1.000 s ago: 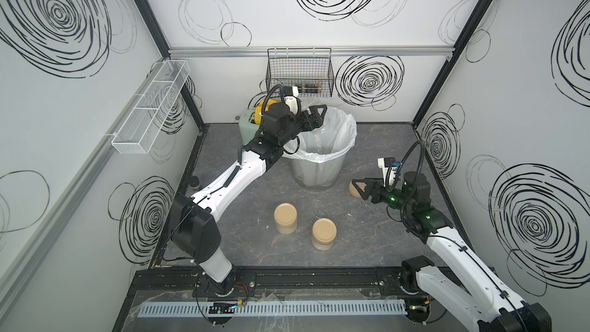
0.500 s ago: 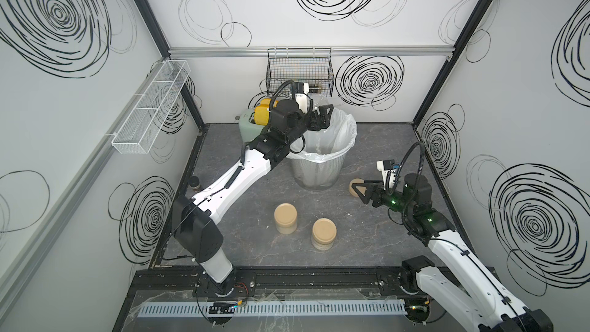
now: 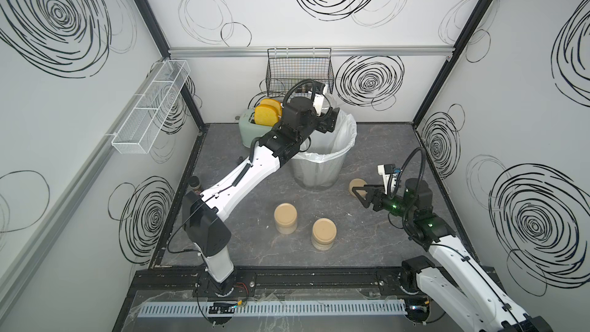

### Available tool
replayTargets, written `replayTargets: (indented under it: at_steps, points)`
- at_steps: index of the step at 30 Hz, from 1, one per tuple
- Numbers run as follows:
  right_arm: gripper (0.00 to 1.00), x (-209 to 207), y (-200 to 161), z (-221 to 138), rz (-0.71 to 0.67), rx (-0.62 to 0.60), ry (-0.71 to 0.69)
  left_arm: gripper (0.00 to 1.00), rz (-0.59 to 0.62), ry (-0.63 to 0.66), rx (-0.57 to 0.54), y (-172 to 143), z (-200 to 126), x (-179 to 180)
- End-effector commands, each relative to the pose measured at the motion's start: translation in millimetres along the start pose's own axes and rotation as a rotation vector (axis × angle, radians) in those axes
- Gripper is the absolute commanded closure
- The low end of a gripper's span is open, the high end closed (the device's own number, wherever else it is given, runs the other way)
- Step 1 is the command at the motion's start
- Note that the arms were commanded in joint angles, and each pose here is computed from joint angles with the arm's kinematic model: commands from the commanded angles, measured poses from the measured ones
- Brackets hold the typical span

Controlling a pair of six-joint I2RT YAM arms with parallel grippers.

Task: Empty moldy rice from jars
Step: Pour the moldy rice from the jar into the trash bin.

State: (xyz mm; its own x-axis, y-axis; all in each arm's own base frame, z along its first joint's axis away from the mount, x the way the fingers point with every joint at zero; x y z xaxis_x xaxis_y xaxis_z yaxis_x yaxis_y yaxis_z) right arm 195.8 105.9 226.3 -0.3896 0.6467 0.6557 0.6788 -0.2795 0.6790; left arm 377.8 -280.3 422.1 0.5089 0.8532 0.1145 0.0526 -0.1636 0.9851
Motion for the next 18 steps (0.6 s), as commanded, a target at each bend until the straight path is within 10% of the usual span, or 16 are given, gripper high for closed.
replayTargets:
  at_steps: [1, 18]
  points:
    - [0.20, 0, 0, -1, 0.016, -0.016, -0.005, 0.13, 0.140, 0.080, -0.109, 27, -2, 3]
    - [0.21, -5, -4, 3, 0.048, 0.000, -0.007, 0.13, 0.437, 0.238, -0.039, 7, 3, -5]
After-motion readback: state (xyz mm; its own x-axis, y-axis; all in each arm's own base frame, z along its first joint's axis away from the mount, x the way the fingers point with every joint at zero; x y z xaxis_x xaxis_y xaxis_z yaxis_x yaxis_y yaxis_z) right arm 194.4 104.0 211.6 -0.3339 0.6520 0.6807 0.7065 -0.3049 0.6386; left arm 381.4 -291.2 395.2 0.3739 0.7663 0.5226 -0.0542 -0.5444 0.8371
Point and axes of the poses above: each gripper's point midway between its finger pads, its own z axis out along the fingers, its own x axis along the line the jaws close on, y = z × x, the point moved 8 cm from there along -z, back along the fingers, and after that the axes turned 6 degrees about z, right-handed, at the moved point
